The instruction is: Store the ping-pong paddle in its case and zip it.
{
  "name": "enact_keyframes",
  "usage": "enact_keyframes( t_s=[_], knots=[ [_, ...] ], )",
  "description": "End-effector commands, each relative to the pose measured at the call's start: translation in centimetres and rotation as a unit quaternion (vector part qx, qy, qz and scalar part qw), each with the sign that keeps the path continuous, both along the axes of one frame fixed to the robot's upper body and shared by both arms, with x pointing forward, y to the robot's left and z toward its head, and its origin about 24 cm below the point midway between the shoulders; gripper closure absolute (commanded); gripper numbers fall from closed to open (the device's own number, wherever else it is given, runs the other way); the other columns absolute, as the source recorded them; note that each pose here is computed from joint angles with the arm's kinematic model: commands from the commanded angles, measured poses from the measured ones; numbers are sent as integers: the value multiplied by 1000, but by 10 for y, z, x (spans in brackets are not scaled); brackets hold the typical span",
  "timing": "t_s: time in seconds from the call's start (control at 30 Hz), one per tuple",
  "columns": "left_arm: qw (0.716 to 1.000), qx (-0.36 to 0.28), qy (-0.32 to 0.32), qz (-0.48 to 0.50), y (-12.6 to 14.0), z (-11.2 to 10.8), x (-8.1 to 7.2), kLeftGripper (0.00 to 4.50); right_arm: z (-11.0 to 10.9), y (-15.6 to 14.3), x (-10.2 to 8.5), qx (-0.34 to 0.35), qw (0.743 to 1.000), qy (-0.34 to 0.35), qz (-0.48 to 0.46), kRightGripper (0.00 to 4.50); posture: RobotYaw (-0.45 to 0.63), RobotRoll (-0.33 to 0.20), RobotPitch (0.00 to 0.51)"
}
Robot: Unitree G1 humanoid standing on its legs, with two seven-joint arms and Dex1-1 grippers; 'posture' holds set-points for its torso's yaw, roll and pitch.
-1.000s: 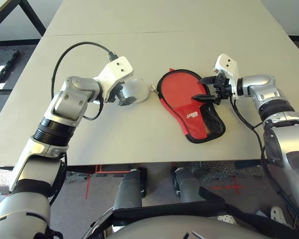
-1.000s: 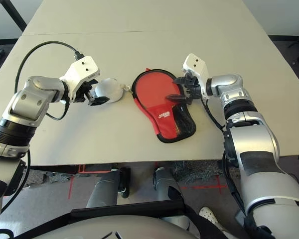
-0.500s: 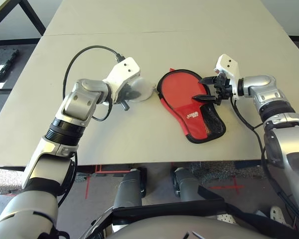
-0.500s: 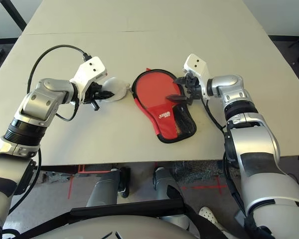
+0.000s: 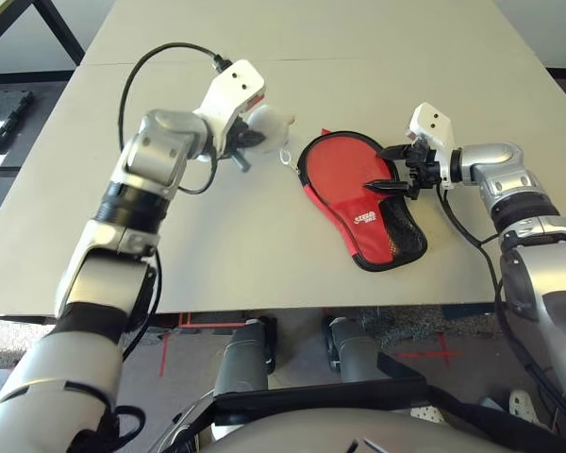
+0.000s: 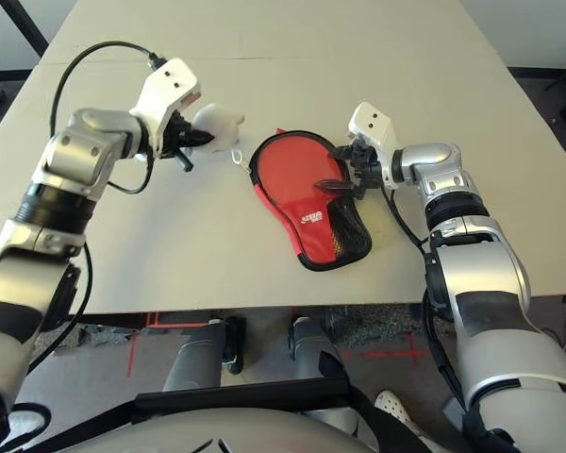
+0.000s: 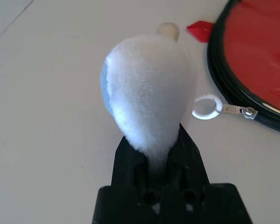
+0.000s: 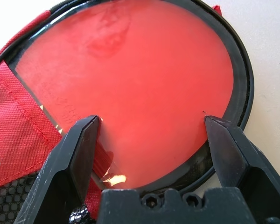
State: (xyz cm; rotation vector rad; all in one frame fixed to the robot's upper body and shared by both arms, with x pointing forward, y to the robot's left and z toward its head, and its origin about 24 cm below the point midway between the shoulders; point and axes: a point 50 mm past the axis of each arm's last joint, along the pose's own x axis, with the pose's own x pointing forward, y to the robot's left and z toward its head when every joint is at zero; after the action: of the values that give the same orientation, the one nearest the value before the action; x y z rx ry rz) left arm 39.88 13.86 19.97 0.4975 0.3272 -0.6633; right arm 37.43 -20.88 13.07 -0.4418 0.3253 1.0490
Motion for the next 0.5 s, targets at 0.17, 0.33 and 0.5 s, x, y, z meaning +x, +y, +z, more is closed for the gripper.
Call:
enact_keyframes(
  t_s=[0.17,0.33,0.5],
  knots=[
    [999,-1,-41,20,-17,10,21,4321,-38,-10,-14,-33,997,69,-20,0,-31,0,227],
    [997,-5,-75,16,-39,16,26,4321,-40,-12,-16,-30,997,71,-22,0,-53,0,229],
    [995,-10,-103,17,-56,24,27,4321,-41,-14,-17,-28,997,72,-24,0,-66,0,231]
  ],
)
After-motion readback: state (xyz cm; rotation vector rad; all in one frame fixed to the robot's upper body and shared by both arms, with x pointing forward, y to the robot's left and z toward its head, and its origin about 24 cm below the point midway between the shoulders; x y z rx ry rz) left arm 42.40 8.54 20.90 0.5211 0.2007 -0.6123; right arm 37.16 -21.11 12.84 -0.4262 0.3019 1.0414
